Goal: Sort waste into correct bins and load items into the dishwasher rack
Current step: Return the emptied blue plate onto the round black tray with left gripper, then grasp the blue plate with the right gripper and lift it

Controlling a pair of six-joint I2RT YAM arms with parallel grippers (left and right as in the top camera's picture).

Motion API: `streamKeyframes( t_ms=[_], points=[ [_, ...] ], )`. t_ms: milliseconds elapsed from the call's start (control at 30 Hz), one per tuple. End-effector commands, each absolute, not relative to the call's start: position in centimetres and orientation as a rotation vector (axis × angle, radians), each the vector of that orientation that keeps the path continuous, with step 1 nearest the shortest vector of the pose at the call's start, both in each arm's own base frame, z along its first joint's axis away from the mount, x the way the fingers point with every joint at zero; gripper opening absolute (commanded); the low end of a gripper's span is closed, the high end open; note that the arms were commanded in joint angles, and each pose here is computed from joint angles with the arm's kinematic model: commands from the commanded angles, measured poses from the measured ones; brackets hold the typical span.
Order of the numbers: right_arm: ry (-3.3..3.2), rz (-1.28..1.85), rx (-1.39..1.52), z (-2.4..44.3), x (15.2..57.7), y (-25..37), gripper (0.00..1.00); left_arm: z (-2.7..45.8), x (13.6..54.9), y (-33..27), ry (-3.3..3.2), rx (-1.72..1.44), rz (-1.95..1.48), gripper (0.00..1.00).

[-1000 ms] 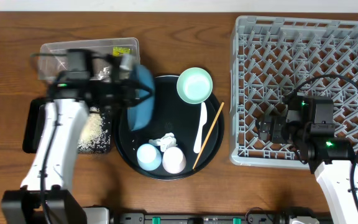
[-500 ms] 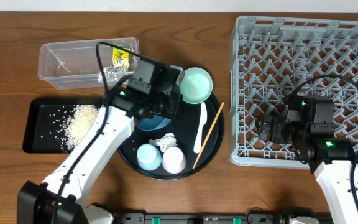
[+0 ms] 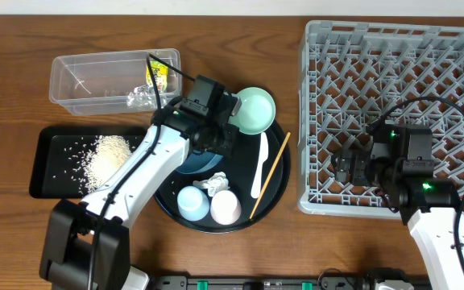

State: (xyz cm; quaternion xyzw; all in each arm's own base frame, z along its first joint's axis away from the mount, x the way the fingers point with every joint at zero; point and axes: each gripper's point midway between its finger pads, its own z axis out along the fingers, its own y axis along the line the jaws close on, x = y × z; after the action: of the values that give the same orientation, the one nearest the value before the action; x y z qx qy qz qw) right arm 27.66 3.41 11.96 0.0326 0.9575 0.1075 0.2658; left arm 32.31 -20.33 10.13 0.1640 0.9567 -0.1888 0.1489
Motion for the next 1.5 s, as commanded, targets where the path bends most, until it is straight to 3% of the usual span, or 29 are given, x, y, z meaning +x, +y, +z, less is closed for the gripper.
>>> streamKeyframes(
  t_ms=[0,67,200,533,733,967,1100,1300,1467],
  points=[
    [2.566,0.332,0.087,12.8,28.0,4.0,0.99,9.9,32.6,-20.2,2.756,0.453,-0.523,0.15],
    [2.562,0.391,0.070,13.0,27.9,4.8,0.99,9.9,32.7,-20.2,2.755,0.453,-0.523,0.29],
    [2.559,0.441,0.054,13.1,27.8,5.4,0.99,10.0,32.6,-20.2,2.756,0.453,-0.524,0.45],
    [2.541,0.438,0.041,14.1,28.2,5.4,0.97,15.8,32.6,-18.1,2.662,0.374,-0.538,0.55],
    [2.493,0.425,-0.067,18.6,28.8,6.3,0.97,19.6,30.7,-11.1,2.657,0.133,-0.478,0.65],
    [2.502,0.508,-0.256,21.4,29.4,11.7,0.94,20.0,27.9,-0.5,2.702,-0.323,-0.289,0.72],
    [2.581,0.534,-0.315,20.0,30.0,15.6,0.90,19.4,26.7,3.4,2.713,-0.534,-0.237,0.85],
    [2.731,0.508,-0.333,15.4,30.8,20.7,0.87,19.1,26.2,5.4,2.691,-0.676,-0.226,0.91],
    [2.827,0.525,-0.243,10.7,31.2,24.5,0.66,19.1,26.2,5.4,2.691,-0.676,-0.226,0.92]
  ],
)
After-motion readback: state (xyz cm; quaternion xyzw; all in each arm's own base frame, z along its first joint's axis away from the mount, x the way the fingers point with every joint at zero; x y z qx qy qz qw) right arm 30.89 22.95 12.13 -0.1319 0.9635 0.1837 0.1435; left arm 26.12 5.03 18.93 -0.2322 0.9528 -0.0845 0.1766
